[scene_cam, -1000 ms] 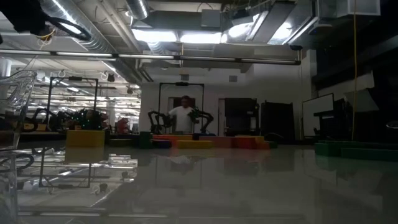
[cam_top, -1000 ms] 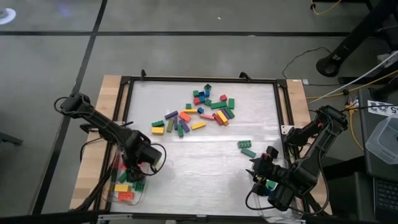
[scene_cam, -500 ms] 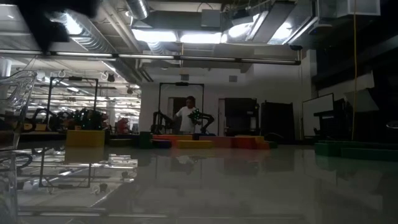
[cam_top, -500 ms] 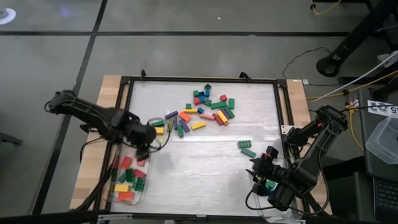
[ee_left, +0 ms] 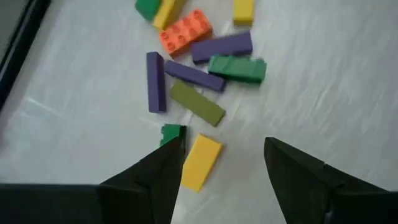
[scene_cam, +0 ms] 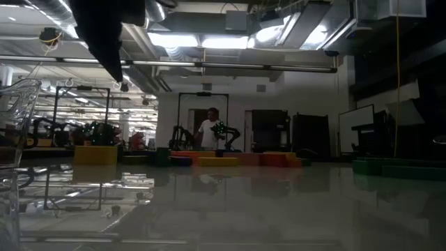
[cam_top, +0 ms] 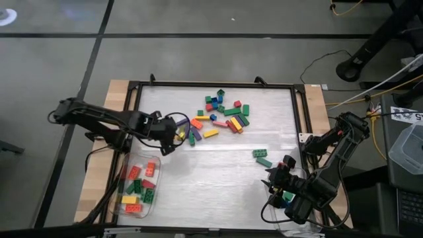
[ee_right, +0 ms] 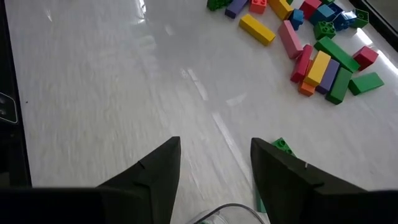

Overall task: Sort blocks by size
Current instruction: Put the large yellow wooden block into the left transparent bin

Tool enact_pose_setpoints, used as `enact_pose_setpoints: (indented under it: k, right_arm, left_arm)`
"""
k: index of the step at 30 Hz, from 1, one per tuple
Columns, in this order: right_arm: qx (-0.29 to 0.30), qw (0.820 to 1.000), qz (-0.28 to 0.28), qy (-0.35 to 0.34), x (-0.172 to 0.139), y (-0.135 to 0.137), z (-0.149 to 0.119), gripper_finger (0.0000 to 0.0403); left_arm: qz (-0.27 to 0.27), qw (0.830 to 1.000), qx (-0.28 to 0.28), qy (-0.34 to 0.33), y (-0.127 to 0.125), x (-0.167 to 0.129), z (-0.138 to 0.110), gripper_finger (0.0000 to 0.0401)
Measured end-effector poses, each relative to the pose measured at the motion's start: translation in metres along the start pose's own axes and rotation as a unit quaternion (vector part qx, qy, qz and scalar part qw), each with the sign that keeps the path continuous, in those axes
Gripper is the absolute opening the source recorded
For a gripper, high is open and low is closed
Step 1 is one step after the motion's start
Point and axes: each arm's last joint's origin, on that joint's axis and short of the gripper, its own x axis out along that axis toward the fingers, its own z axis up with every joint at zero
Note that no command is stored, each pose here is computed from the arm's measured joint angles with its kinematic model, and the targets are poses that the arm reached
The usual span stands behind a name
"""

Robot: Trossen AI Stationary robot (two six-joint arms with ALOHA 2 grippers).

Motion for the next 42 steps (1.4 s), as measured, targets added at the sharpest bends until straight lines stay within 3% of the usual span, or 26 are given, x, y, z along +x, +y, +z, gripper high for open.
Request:
enact_pose_setpoints:
  k: [6, 13, 19, 42]
  right_arm:
    - [0.0, 1.0, -0.001, -0.004, 0.0, 0.0, 0.0, 0.0195]
    - [0.0, 1.0, -0.001, -0.004, 0.0, 0.0, 0.0, 0.0195]
    - [0.0, 1.0, -0.001, -0.004, 0.0, 0.0, 0.0, 0.0195]
    - [0.0, 1.0, -0.001, -0.004, 0.0, 0.0, 0.0, 0.0195]
  left_arm:
    - [-0.028, 0.992, 0.104, 0.07, -0.004, 0.027, -0.001, 0.0211]
    - [-0.012, 0.974, 0.172, 0.147, -0.004, 0.064, -0.016, 0.0211]
    - [-0.027, 0.962, 0.219, 0.161, -0.008, 0.085, -0.024, 0.0211]
    - [-0.059, 0.967, 0.186, 0.161, -0.002, 0.09, -0.018, 0.0211]
